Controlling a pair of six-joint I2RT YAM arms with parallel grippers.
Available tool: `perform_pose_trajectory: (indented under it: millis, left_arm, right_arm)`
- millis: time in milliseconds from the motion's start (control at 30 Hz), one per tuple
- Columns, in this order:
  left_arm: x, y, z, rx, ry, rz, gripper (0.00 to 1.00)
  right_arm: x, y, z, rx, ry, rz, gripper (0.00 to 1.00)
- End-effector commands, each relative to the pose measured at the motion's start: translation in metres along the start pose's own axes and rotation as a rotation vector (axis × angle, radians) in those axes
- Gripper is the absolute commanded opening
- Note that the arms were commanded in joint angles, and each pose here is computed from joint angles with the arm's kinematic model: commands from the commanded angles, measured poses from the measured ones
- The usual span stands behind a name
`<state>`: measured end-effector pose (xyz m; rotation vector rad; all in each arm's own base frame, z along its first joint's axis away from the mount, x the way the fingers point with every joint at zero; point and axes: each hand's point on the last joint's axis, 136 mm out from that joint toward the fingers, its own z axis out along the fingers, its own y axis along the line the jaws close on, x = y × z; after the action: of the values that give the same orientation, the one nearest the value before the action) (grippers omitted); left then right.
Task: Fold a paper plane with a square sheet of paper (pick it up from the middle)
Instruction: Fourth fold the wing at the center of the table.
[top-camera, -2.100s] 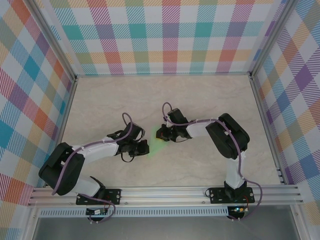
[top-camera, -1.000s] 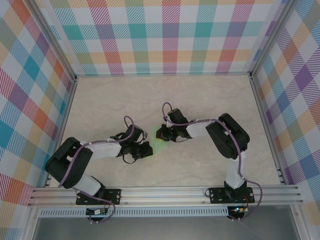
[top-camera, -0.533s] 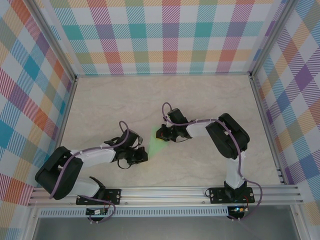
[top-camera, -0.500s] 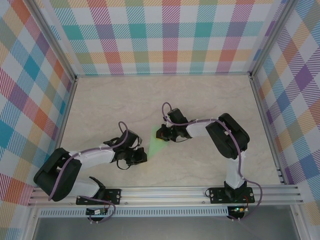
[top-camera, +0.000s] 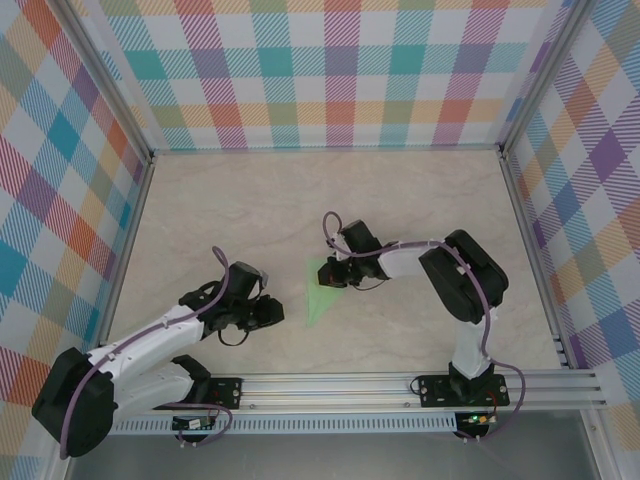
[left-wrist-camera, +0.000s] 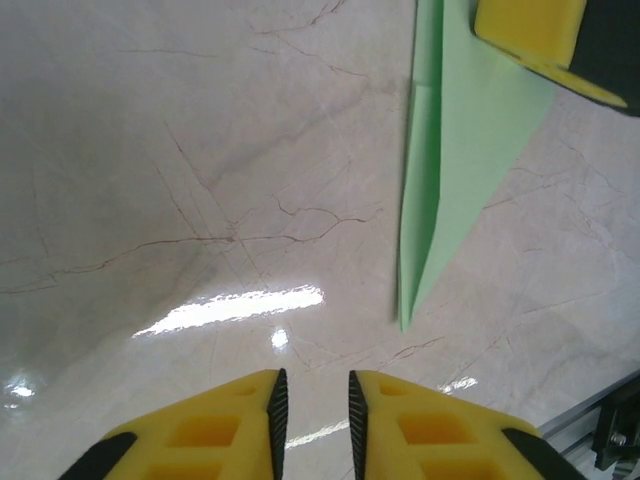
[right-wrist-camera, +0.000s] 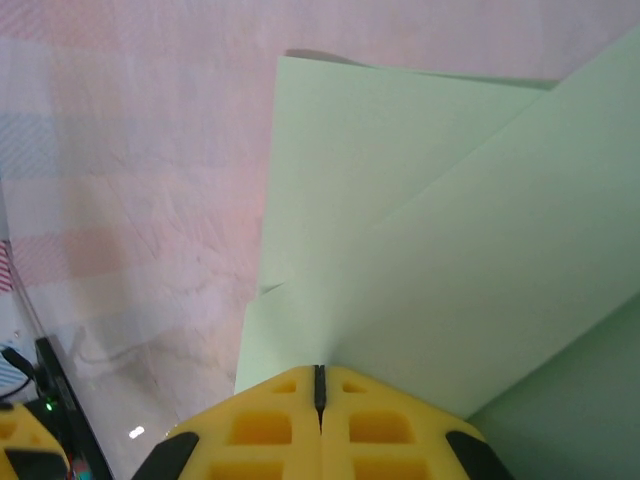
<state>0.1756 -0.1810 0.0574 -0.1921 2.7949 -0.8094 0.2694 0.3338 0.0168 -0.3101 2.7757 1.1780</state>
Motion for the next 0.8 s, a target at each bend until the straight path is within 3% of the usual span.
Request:
perform_pose_trajectory:
  millis: [0, 100, 300, 533, 767]
  left_arm:
    - [-0.012, -0.017, 0.0, 0.043, -0.01, 0.001, 0.32]
    - [-0.021, -0.033, 0.004, 0.083, 0.001, 0.022, 0.41]
    - [-0.038, -0.054, 0.018, 0.076, 0.026, 0.065, 0.53]
    - [-0.046, -0.066, 0.044, 0.029, 0.087, 0.103, 0.56]
    - [-0.047, -0.072, 0.061, -0.02, 0.117, 0.153, 0.58]
  right_arm:
    - [0.04, -0.018, -0.008, 0.075, 0.136, -0.026, 0.0]
    - [0.027, -0.002, -0.016, 0.062, 0.114, -0.028, 0.04]
    - [-0.001, 0.011, -0.043, 0.121, -0.03, 0.071, 0.22]
    - [0.009, -0.023, -0.075, 0.26, -0.128, 0.261, 0.31]
    - [0.028, -0.034, -0.08, 0.275, -0.126, 0.35, 0.39]
